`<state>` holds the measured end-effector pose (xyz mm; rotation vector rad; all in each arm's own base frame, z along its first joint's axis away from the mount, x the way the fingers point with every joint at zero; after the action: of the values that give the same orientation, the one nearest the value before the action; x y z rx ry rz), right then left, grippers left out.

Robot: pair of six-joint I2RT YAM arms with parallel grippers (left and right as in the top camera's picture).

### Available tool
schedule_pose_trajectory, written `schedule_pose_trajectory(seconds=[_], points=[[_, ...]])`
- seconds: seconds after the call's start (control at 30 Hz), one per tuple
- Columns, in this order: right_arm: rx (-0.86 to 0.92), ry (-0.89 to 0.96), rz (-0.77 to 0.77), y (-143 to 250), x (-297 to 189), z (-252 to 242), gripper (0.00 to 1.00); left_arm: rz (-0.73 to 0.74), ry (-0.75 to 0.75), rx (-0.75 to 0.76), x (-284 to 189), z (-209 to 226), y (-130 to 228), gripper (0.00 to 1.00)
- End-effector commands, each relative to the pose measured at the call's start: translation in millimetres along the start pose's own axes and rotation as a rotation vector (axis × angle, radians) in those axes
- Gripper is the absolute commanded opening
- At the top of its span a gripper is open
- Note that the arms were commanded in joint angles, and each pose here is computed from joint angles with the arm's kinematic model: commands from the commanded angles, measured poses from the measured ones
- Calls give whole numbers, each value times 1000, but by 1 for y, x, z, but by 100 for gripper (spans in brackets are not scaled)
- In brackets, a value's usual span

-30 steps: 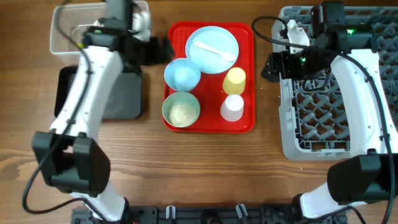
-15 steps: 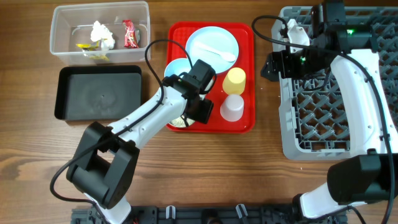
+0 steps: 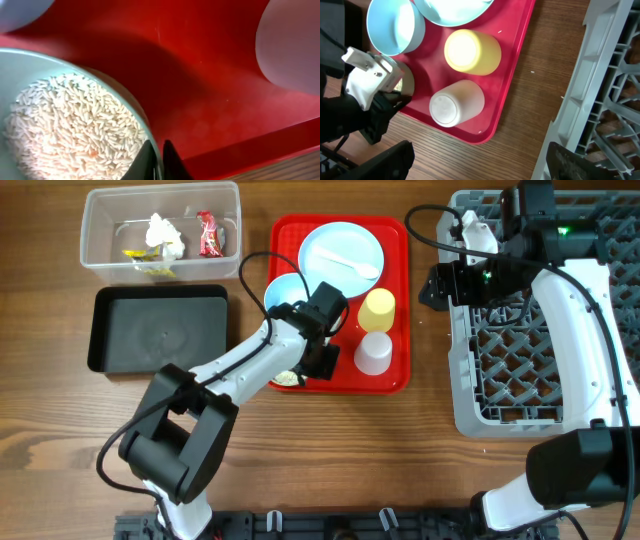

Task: Sort waste into correct bins and load items into the dishwasher rack
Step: 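Grasp the green bowl of rice with the left gripper and lift it, then tilt the green bowl over the black tray to pour out the rice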

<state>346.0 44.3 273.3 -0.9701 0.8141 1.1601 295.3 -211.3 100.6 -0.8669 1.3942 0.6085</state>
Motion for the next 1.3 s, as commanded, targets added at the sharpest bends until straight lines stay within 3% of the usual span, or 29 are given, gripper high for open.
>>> schedule_pose_trajectory(seconds=[0.0, 0.17, 0.3, 0.47, 0.6, 0.8, 1.03, 1.27], points=[[-9, 2, -26, 1, -8, 3, 88, 28, 18, -4, 7, -3, 5, 4], [-10, 2, -30, 1, -8, 3, 88, 25, 17, -24, -18, -3, 2, 4], [-12, 1, -33, 0, -8, 3, 89, -117, 14, -56, -83, 5, -5, 4], [-12, 1, -35, 0, -8, 3, 89, -291, 33, -272, -146, 60, 12, 4], [-14, 0, -39, -1, -8, 3, 90, -326, 123, -463, -152, 121, 31, 4], [-16, -1, -48, -2, -8, 3, 89, -445, 302, -583, -153, 201, 69, 4], [-16, -1, -48, -2, -8, 3, 90, -503, 521, -527, -118, 228, 75, 4], [-17, -2, -50, -3, -8, 3, 90, -562, 579, -488, -108, 235, 69, 4]])
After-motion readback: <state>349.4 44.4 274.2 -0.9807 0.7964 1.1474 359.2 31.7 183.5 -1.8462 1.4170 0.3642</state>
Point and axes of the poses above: each gripper's point midway between its finger pads, its own x axis out along the fingers, its own z axis along the line the jaws close on, y = z × x, the point moved 8 cm from there along -x, back along the fingers, and after that the axes turned 15 degrees about x, right-handed, at the moved point
